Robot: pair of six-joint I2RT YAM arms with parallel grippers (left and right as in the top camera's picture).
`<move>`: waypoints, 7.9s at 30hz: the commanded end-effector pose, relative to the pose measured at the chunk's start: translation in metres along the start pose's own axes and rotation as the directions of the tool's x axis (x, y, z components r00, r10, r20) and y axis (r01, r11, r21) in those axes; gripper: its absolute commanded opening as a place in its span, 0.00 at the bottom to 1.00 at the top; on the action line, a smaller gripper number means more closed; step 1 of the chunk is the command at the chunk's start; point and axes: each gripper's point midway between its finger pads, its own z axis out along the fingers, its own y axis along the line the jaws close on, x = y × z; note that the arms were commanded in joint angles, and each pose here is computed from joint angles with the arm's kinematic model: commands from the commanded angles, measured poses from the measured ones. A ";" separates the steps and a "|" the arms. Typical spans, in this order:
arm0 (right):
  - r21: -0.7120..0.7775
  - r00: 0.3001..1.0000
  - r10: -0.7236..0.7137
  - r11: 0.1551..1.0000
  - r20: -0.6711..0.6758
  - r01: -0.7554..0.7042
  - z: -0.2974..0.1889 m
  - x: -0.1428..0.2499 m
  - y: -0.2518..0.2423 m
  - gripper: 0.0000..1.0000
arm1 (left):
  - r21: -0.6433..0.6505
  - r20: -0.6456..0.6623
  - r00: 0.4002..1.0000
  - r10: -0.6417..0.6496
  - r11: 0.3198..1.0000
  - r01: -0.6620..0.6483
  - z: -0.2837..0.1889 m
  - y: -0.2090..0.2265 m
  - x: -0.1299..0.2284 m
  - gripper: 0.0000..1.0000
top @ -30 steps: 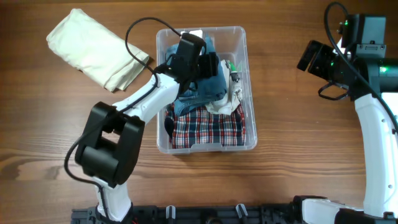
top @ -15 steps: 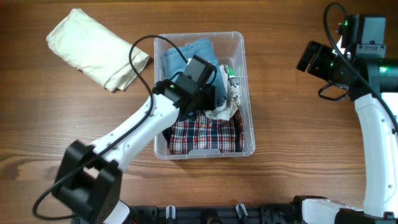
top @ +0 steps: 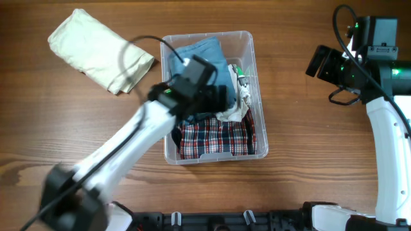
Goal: Pack container
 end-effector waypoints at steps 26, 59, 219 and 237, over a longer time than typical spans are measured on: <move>-0.009 0.999 -0.049 0.999 -0.024 0.049 -0.003 0.009 0.000 1.00 | 0.249 0.276 0.600 -0.750 0.659 0.709 0.113 0.362 -0.120 0.49; -0.004 0.995 -0.074 0.997 -0.071 0.074 -0.004 0.021 -0.002 1.00 | 0.206 0.386 0.634 0.670 0.607 -0.767 -0.087 -0.084 -0.020 0.04; 0.058 0.328 -0.343 0.763 0.880 0.644 0.004 0.145 0.018 1.00 | -0.031 0.819 0.573 0.016 0.999 0.017 -0.120 0.188 0.066 1.00; 0.058 0.328 -0.343 0.763 0.880 0.644 0.004 0.145 0.018 1.00 | -0.097 0.871 0.489 0.033 0.990 0.105 -0.126 0.210 0.058 1.00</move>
